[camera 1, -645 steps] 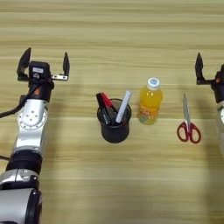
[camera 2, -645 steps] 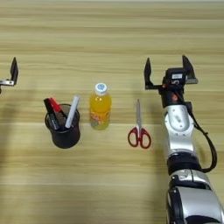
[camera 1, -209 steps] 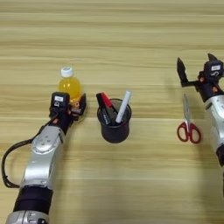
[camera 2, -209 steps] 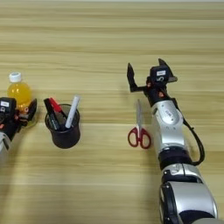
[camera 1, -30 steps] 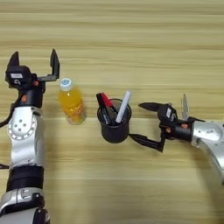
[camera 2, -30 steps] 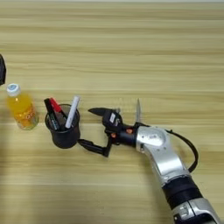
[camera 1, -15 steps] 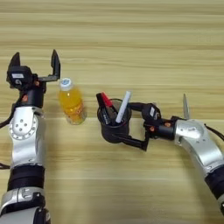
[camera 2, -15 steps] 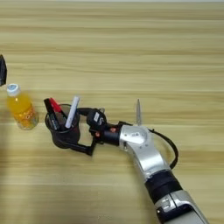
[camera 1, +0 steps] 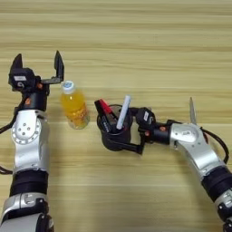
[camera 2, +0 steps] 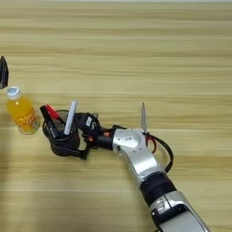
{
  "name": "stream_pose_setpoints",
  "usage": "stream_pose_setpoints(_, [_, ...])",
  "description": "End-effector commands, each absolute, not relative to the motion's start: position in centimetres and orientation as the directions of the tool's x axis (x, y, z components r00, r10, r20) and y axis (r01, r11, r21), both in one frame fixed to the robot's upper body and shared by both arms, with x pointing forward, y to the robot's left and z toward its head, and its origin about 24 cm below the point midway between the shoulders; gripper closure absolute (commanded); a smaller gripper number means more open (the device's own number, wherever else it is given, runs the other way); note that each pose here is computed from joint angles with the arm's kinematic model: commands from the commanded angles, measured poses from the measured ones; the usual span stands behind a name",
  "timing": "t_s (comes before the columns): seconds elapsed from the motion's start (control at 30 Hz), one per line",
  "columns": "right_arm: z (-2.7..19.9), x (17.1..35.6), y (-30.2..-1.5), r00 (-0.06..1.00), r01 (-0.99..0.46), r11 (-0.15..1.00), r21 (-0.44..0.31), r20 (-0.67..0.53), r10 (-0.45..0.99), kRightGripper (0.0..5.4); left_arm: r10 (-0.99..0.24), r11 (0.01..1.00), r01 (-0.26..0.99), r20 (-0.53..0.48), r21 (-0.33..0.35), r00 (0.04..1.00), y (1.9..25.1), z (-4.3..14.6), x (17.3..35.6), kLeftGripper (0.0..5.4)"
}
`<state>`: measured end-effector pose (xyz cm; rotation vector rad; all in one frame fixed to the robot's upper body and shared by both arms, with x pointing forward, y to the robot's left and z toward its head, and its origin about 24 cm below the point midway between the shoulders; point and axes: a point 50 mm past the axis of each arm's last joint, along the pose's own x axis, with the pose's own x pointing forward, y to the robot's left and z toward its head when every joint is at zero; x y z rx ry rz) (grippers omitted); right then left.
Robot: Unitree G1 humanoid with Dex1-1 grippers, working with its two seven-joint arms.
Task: Move the objects on the table
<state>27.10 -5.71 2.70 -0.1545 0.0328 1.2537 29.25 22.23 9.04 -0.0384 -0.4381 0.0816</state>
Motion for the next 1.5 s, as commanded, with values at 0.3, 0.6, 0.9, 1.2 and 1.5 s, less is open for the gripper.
stream_pose_setpoints(0.3, [3.9, 28.0, -7.2, 0.364, -0.926, 0.353, -0.133, -0.072, 0.928, 0.73, 0.081, 0.997, -0.066, 0.432, -0.05, 0.898, 22.1, 9.3, 29.4, 0.0])
stream_pose_setpoints(0.6, [5.0, 29.1, -11.4, 0.494, -0.862, 0.481, -0.16, -0.049, 0.868, 0.73, 0.08, 0.997, -0.065, 0.433, -0.048, 0.898, 22.1, 9.3, 29.4, 0.0])
stream_pose_setpoints(0.9, [4.8, 29.3, -13.9, 0.549, -0.83, 0.532, -0.164, -0.078, 0.832, 0.73, 0.078, 0.997, -0.064, 0.433, -0.047, 0.898, 22.2, 9.3, 29.4, 0.0])
stream_pose_setpoints(1.2, [3.5, 29.0, -14.2, 0.557, -0.829, 0.54, -0.146, -0.127, 0.821, 0.73, 0.078, 0.997, -0.064, 0.432, -0.047, 0.899, 22.2, 9.3, 29.5, 0.0])
stream_pose_setpoints(1.5, [3.4, 29.1, -14.4, 0.563, -0.826, 0.545, -0.147, -0.15, 0.813, 0.45, 0.078, 0.997, -0.064, 0.431, -0.047, 0.899, 22.2, 9.3, 29.5, 0.0])
